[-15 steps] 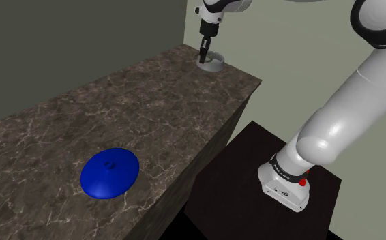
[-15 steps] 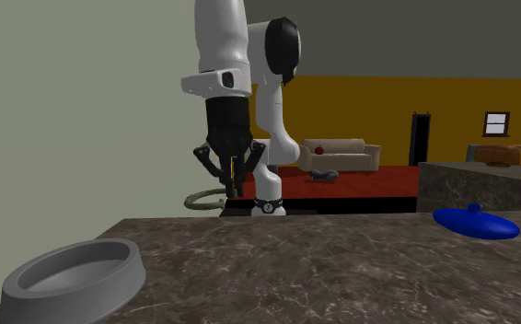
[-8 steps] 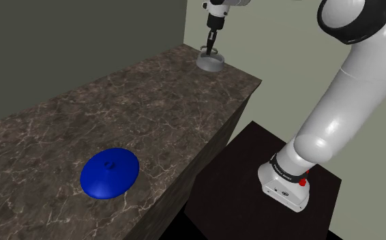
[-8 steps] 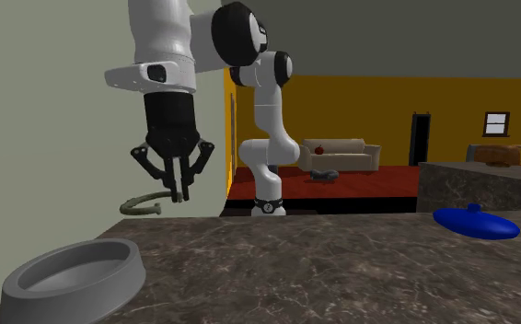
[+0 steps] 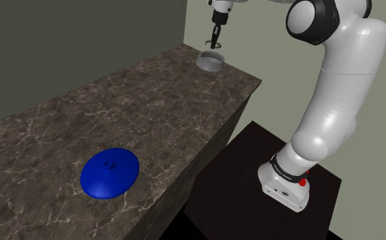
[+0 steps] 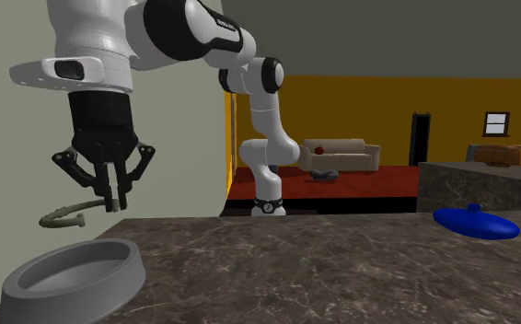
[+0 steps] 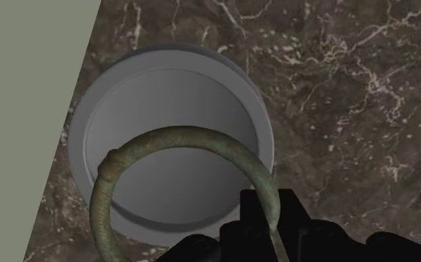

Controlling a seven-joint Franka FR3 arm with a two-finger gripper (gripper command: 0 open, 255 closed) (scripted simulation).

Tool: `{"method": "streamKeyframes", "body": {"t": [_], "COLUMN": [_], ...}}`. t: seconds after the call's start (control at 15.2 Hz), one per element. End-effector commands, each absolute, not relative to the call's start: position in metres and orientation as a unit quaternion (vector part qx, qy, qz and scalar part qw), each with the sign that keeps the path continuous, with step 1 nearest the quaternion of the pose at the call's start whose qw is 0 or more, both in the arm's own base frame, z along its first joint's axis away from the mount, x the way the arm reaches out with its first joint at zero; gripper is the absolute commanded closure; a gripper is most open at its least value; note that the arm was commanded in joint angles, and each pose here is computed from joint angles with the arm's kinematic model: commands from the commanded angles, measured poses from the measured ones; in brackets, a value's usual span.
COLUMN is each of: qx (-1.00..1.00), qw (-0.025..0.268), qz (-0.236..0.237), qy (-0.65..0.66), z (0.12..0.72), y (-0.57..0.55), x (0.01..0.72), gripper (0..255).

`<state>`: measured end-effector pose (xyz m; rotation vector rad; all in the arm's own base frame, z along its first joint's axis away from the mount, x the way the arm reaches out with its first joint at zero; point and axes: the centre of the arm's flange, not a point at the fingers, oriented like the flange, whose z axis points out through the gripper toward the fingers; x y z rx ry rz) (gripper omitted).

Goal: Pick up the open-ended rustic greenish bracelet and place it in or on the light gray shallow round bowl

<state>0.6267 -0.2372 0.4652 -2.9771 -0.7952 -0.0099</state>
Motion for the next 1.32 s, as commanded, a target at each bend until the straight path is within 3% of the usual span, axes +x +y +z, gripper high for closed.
{"method": "streamKeyframes", "body": {"t": [0.0, 0.86, 1.25], "qx": [-0.966, -0.966, -0.966], "qw": [0.03, 0.03, 0.03], "qz": [-0.003, -0.003, -0.003], "qy": [-0.258, -0.258, -0.258], "z": [0.459, 0.392, 0.392], "y": [-0.245, -0.245, -0.245], "x": [0.628, 0.628, 0.628], "gripper": [255, 255, 255]}}
